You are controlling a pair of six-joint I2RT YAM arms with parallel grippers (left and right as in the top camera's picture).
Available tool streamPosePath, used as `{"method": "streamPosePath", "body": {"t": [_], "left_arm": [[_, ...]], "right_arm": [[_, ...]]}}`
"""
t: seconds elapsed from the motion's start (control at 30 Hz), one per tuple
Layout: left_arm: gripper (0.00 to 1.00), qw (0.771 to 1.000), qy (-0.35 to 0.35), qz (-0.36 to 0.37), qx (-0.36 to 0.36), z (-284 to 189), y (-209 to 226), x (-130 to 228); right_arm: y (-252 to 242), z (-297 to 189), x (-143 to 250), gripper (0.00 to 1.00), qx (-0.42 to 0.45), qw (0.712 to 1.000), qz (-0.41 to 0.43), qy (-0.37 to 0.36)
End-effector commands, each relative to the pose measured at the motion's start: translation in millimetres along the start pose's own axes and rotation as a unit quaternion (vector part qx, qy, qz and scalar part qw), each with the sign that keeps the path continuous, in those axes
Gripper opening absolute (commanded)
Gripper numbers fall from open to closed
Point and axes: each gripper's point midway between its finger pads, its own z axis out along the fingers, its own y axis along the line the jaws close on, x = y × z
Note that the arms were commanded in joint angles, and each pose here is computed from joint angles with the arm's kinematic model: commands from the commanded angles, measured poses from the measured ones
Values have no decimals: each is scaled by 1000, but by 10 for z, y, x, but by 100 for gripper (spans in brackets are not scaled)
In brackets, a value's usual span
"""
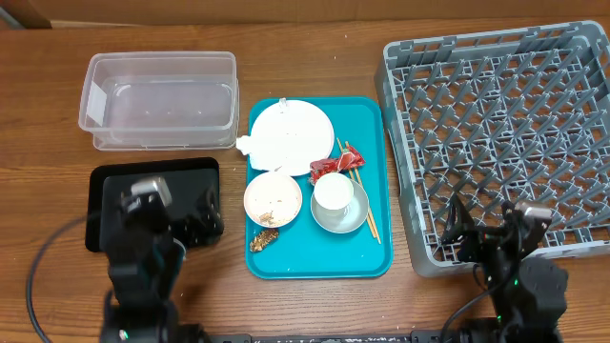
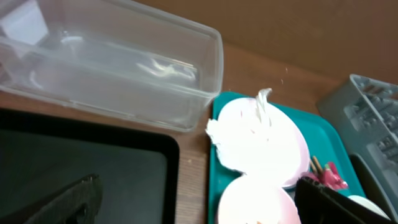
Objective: Sort waste into correct bins and load items into the dishwasher
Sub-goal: 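Reach the left gripper toward the white paper cup on the teal tray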
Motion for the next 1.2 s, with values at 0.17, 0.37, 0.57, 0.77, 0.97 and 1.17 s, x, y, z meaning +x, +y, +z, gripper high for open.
{"method": "streamPosePath", "body": {"t": [0.17,0.37,0.57,0.77,0.97,1.17], "left_arm": [[100,986,163,-5,27,96,-346,-281],[100,955,293,33,2,139,-394,-209],[100,941,338,26,-16,296,-322,-101],[100,939,344,11,32,483,-482,-75],[96,938,334,47,80,655,-812,-34],[88,920,347,112,143,824,-1403,278]], "right_arm": [[60,40,-196,100,29,993,13,113],[45,116,-211,100,59,977,10,205],[35,209,-194,100,72,964,5,254],[13,228,-123,100,76,959,-2,274],[12,228,-122,100,76,959,-2,275],[12,229,-123,100,76,959,-2,274]]}}
